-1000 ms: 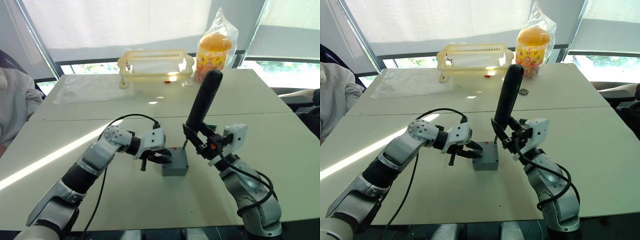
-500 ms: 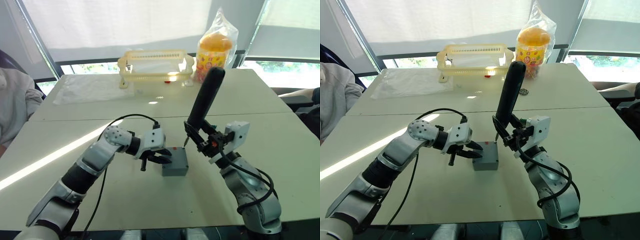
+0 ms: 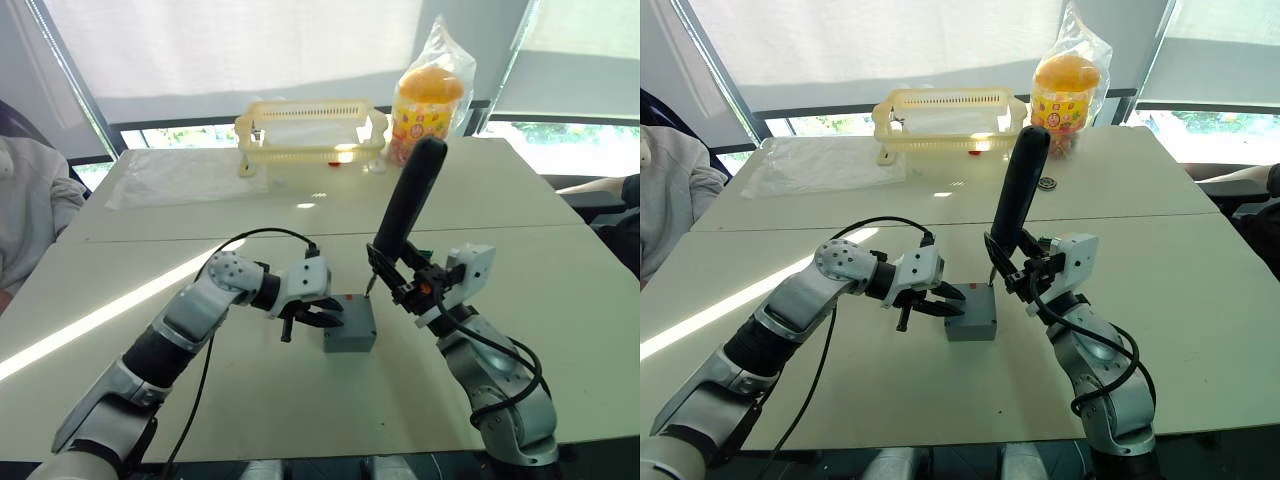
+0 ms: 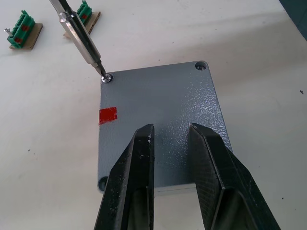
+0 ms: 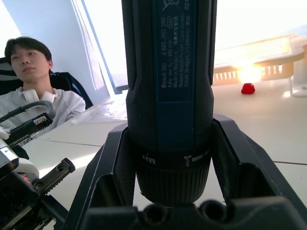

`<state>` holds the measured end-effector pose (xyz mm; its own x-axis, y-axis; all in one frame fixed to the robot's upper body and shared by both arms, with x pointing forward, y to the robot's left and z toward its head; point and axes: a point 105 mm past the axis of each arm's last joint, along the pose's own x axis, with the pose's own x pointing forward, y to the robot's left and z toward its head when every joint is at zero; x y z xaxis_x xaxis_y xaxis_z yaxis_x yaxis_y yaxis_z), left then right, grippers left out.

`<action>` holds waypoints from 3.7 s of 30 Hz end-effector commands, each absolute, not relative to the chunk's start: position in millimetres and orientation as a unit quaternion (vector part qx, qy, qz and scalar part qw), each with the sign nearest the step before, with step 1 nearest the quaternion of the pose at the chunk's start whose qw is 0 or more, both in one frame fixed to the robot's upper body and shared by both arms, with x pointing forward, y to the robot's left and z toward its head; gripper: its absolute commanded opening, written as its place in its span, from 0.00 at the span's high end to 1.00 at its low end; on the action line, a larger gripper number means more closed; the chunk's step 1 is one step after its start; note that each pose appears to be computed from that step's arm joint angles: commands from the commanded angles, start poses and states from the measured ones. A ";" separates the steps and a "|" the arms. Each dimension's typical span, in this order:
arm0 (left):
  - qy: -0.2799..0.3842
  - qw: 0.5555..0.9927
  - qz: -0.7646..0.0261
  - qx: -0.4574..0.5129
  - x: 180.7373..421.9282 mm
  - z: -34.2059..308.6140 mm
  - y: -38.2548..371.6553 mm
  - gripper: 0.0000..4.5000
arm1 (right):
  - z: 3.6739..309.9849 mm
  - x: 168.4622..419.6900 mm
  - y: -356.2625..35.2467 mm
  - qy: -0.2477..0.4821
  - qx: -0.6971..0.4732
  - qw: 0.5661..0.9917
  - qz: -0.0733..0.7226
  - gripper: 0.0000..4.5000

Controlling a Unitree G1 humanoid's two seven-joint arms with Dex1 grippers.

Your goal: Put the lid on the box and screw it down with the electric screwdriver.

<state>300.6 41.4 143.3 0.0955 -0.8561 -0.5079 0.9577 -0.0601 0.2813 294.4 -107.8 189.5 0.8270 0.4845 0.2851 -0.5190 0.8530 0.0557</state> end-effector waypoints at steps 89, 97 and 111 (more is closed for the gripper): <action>0.123 0.670 -0.663 0.310 296.2 117.2 41.7 0.75 | 134.9 298.1 -110.5 -0.046 -0.058 0.959 0.272 0.60; 0.125 0.664 -0.667 0.315 295.6 116.7 42.1 0.75 | 138.1 297.8 -111.5 -0.053 -0.048 0.961 0.267 0.60; 0.133 0.657 -0.670 0.319 296.7 112.0 43.5 0.75 | 234.9 285.1 -114.6 -0.181 -0.017 0.943 0.277 0.60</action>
